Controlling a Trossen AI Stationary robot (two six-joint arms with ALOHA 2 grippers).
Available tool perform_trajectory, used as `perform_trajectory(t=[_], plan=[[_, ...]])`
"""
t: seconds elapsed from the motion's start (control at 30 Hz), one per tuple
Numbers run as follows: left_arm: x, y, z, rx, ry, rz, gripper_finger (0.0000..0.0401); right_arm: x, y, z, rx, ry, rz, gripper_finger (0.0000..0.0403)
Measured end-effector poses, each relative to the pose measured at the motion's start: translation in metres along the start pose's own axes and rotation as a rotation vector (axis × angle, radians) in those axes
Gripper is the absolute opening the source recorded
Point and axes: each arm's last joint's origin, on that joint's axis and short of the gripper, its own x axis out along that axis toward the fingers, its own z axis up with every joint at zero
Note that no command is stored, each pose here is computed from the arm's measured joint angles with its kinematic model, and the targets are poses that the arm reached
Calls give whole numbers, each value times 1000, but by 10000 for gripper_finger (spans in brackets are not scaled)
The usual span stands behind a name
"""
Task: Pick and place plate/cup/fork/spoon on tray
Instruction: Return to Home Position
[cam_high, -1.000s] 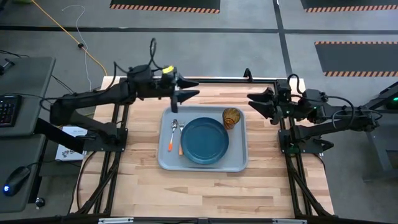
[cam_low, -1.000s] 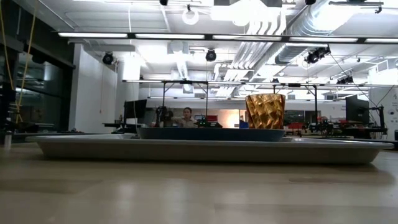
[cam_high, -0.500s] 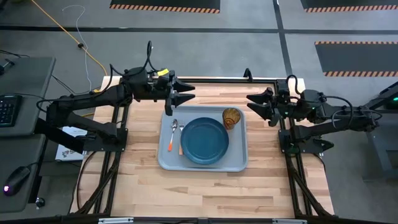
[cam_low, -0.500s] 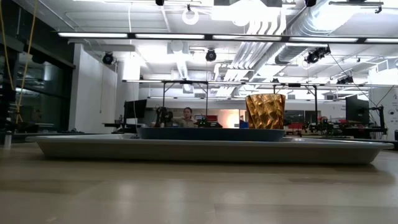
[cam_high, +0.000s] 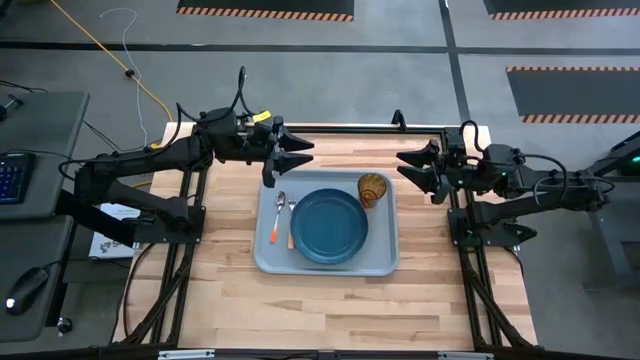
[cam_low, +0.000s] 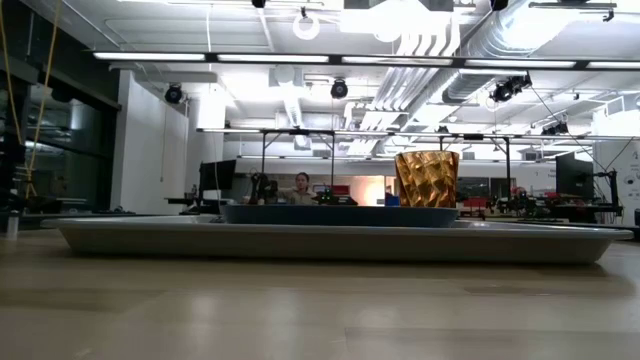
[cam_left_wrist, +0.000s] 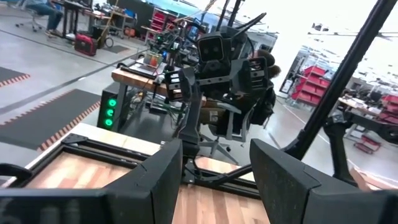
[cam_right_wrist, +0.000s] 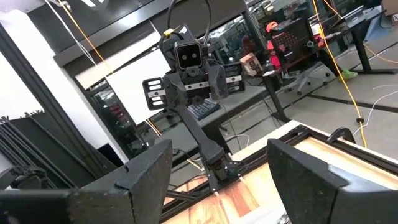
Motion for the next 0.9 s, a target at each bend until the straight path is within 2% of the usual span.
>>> perform_trajectory(t=[0.1, 0.2, 0.33, 0.4, 0.47, 0.5, 0.57, 0.7, 0.9], plan=[[0, 0, 0, 0, 4, -10, 176, 0, 0, 0, -16, 0, 0, 245], [0, -2, -1, 8, 7, -15, 170, 0, 0, 0, -33, 6, 11, 213], [2, -11, -4, 67, 13, -40, 136, 0, 0, -4, -64, 56, 47, 120], [3, -14, -10, 74, 4, -57, 100, 0, 0, -7, -68, 96, 56, 51], [5, -15, -24, 68, -14, -78, 55, -1, 0, -10, -66, 129, 58, 14], [4, -14, -32, 53, -22, -85, 31, -1, 1, -11, -66, 140, 62, 16], [0, -13, -41, 25, -83, -110, 9, -2, 4, -13, -63, 154, 79, 21], [-15, -8, -57, -29, -218, -142, 6, -4, 7, -15, -92, 160, 94, 3], [-38, 1, -79, -79, -253, -110, 1, -7, 9, -17, -99, 185, 93, 2]])
